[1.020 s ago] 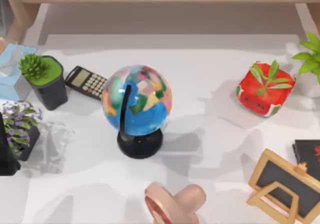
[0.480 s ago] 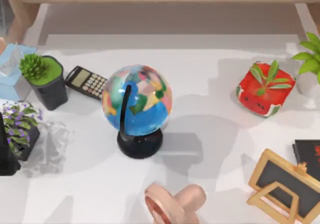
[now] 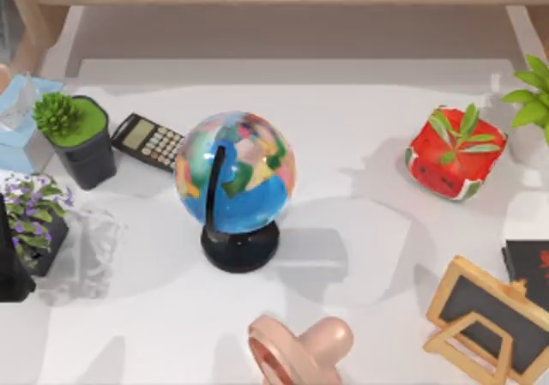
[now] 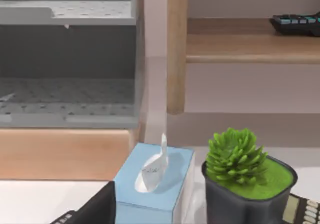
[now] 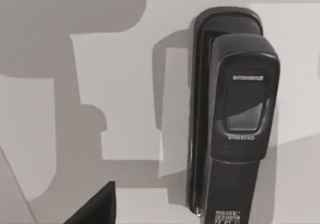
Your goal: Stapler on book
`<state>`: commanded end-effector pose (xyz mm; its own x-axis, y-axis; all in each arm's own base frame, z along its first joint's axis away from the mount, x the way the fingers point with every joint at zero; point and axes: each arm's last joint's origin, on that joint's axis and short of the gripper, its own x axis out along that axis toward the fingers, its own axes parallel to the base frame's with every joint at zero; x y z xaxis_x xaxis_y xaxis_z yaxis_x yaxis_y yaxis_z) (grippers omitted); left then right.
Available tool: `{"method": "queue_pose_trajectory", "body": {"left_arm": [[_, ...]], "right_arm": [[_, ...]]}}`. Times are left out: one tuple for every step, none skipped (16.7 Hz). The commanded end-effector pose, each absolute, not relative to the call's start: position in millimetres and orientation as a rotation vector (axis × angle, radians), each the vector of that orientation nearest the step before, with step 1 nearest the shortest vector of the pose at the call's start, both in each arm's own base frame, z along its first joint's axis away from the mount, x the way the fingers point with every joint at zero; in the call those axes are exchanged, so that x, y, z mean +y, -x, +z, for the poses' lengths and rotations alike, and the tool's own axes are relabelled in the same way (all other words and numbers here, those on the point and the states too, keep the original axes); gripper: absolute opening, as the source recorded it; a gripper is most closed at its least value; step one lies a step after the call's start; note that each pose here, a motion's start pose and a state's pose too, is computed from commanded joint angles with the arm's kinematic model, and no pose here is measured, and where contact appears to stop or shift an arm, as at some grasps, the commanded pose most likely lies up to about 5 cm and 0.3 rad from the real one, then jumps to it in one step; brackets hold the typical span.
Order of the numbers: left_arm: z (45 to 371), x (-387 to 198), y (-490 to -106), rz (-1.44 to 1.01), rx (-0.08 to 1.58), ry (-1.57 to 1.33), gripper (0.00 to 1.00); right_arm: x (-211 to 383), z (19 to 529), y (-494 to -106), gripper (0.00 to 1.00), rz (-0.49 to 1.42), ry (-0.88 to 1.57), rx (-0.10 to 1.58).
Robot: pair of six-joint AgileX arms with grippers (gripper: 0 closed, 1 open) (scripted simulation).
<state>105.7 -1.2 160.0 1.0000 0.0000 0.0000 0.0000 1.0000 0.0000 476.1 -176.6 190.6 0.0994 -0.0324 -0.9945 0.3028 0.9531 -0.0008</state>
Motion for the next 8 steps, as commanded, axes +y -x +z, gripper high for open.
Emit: {"method": "queue_pose_trajectory", "body": {"left_arm": [[160.0,-1.2,-105.7,0.0,0.0,0.0,1.0],[160.0,-1.2,-105.7,0.0,0.0,0.0,1.0],[160.0,-1.2,-105.7,0.0,0.0,0.0,1.0],[160.0,-1.2,-105.7,0.0,0.0,0.0,1.0],[160.0,-1.2,-105.7,0.0,0.0,0.0,1.0],[160.0,-1.2,-105.7,0.0,0.0,0.0,1.0],[160.0,-1.2,-105.7,0.0,0.0,0.0,1.0],[160.0,-1.2,-105.7,0.0,0.0,0.0,1.0]], "right_arm": [[-175.2,186.8,-478.8,1.0,-0.249,-0.227,1.457],[-173.9,185.0,-480.5,1.0,-0.248,-0.228,1.458],[-173.9,185.0,-480.5,1.0,-0.248,-0.228,1.458],[-173.9,185.0,-480.5,1.0,-0.248,-0.228,1.458],[-173.9,185.0,-480.5,1.0,-0.248,-0.228,1.458],[-173.9,185.0,-480.5,1.0,-0.248,-0.228,1.458],[-175.5,184.2,-479.9,1.0,-0.25,-0.23,1.459],[-175.6,184.3,-479.8,1.0,-0.25,-0.229,1.459]]}}
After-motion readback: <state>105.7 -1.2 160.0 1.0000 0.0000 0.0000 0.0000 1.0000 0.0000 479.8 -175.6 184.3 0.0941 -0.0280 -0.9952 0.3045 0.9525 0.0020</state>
